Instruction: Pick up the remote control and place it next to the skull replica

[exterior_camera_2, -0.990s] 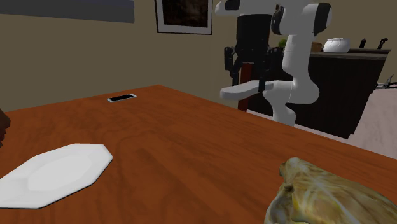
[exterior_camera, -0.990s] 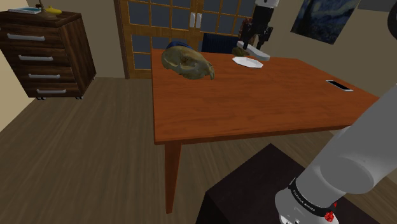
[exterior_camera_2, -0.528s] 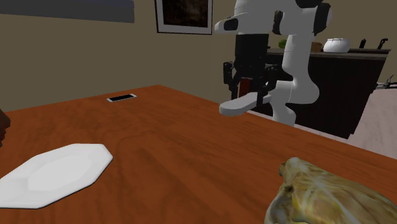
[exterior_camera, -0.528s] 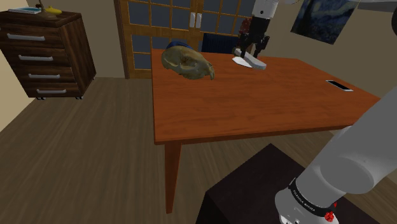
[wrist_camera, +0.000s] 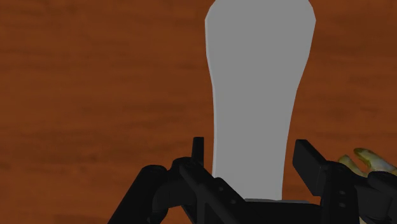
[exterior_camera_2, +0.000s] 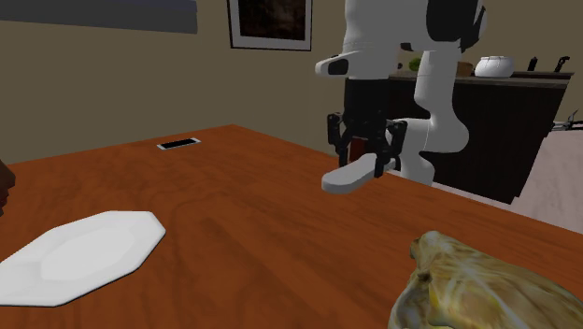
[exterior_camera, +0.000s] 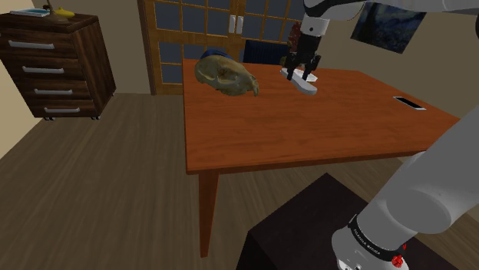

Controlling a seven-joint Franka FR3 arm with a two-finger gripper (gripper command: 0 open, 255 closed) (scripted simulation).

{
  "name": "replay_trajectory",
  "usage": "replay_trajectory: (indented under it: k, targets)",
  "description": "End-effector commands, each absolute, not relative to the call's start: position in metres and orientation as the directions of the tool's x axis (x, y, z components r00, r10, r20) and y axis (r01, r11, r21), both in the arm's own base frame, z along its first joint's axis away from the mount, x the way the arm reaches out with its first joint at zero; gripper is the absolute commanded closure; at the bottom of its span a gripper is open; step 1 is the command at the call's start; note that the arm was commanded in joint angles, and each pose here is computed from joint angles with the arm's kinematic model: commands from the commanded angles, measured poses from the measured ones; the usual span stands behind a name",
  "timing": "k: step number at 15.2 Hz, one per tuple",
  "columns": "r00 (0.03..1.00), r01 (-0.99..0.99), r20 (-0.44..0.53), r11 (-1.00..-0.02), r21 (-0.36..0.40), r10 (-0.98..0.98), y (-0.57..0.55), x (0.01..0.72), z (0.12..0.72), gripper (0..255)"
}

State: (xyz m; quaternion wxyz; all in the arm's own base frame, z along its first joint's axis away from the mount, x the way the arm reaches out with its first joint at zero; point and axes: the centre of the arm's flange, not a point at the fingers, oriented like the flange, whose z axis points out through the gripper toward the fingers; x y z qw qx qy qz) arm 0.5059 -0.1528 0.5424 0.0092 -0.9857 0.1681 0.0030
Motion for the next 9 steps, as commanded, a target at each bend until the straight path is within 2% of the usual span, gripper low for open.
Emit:
replay_trajectory:
  k: [1, 9]
  targets:
    - [0.943, -0.331, -0.008, -0.943, -0.017, -0.331, -0.154, 0.506, 0.532, 255]
    - [0.943, -0.331, -0.008, -0.943, -0.017, -0.331, -0.154, 0.506, 0.49, 255]
